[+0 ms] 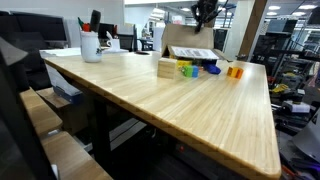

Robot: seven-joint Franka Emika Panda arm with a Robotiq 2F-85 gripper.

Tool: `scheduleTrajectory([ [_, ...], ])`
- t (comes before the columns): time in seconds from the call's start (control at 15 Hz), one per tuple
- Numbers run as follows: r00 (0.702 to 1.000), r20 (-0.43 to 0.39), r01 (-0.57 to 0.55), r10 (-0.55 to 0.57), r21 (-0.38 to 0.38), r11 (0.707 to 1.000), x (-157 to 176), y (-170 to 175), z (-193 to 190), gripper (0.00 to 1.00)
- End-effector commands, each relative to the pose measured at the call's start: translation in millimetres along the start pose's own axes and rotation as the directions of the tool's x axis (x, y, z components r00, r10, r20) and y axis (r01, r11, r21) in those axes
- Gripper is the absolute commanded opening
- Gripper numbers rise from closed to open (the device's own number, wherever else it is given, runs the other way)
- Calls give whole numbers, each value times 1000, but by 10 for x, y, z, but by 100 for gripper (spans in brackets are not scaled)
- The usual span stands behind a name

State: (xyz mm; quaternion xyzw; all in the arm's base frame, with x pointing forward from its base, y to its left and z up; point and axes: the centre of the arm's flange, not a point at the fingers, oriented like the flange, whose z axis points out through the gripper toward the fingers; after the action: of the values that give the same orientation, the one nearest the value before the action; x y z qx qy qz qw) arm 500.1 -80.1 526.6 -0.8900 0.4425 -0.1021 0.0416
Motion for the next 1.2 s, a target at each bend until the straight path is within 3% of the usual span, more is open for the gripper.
scheduleTrajectory([
  [0.0,995,-89,-44,47,29,999,25,68,-95,4],
  [0.73,965,-239,-97,105,45,994,58,25,-133,3],
  [1.13,929,-343,-132,136,36,991,33,16,-99,3],
])
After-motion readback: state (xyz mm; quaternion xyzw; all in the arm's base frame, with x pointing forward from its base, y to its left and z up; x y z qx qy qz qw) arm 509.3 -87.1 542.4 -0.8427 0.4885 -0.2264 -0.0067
